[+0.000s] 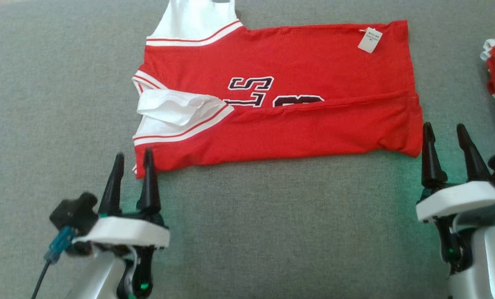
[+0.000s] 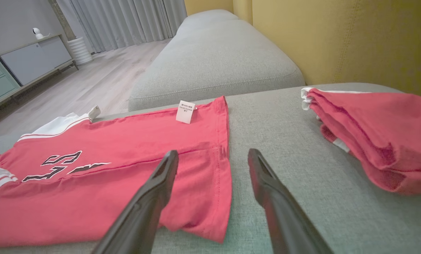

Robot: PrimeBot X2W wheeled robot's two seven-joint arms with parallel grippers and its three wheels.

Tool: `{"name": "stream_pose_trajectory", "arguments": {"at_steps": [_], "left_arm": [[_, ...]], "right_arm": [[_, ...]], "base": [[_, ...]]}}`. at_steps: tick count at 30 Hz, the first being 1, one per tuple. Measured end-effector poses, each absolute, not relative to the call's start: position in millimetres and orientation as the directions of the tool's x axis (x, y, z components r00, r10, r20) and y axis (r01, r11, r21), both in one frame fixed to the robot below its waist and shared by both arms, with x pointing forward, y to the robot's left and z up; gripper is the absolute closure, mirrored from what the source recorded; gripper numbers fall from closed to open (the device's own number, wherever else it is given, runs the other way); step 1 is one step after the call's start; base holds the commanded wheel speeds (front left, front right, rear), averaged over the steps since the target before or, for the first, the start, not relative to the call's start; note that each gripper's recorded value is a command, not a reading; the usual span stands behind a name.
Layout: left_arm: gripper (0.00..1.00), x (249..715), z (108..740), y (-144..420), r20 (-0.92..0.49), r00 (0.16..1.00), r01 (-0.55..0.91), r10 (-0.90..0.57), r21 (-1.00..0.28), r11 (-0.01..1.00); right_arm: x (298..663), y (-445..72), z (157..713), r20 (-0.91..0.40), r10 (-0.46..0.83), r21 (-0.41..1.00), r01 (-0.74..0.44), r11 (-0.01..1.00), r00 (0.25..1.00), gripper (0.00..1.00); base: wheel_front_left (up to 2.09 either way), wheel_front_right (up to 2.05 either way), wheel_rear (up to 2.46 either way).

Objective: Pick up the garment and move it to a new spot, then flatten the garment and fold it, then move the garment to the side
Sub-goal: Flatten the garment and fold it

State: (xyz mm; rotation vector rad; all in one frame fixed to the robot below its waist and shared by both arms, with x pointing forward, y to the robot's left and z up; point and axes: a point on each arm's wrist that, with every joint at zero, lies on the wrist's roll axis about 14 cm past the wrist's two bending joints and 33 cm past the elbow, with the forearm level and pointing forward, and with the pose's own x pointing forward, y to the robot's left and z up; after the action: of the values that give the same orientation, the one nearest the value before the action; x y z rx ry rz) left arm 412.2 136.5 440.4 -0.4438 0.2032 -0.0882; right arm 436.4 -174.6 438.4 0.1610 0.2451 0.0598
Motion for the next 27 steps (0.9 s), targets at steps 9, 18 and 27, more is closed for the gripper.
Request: {"name": "stream_pose_trajectory", "arguments": {"at_steps": [9, 18, 27], "left_arm": [[0.00, 394, 392, 148, -0.393, 0.915, -0.108, -0.093, -0.460, 0.881], [0.00, 408, 370, 144, -0.471, 0.874, -0.146, -0.118, -0.487, 0.861], [1.00, 413, 374, 138, -0.438, 0.889, -0.128, -0.130, -0.511, 0.850]], "right_arm": [[431, -177, 431, -0.272, 0.076, 0.161, -0.033, 0.986, 0.959, 0.00], [433, -178, 412, -0.333, 0.074, 0.156, -0.022, 0.987, 0.940, 0.00], [432, -176, 382, -0.435, 0.080, 0.171, -0.005, 0.985, 0.897, 0.00]], "base": [[0.00, 0.00, 0.00], [0.00, 0.00, 0.00], [0.00, 0.00, 0.00]]}}
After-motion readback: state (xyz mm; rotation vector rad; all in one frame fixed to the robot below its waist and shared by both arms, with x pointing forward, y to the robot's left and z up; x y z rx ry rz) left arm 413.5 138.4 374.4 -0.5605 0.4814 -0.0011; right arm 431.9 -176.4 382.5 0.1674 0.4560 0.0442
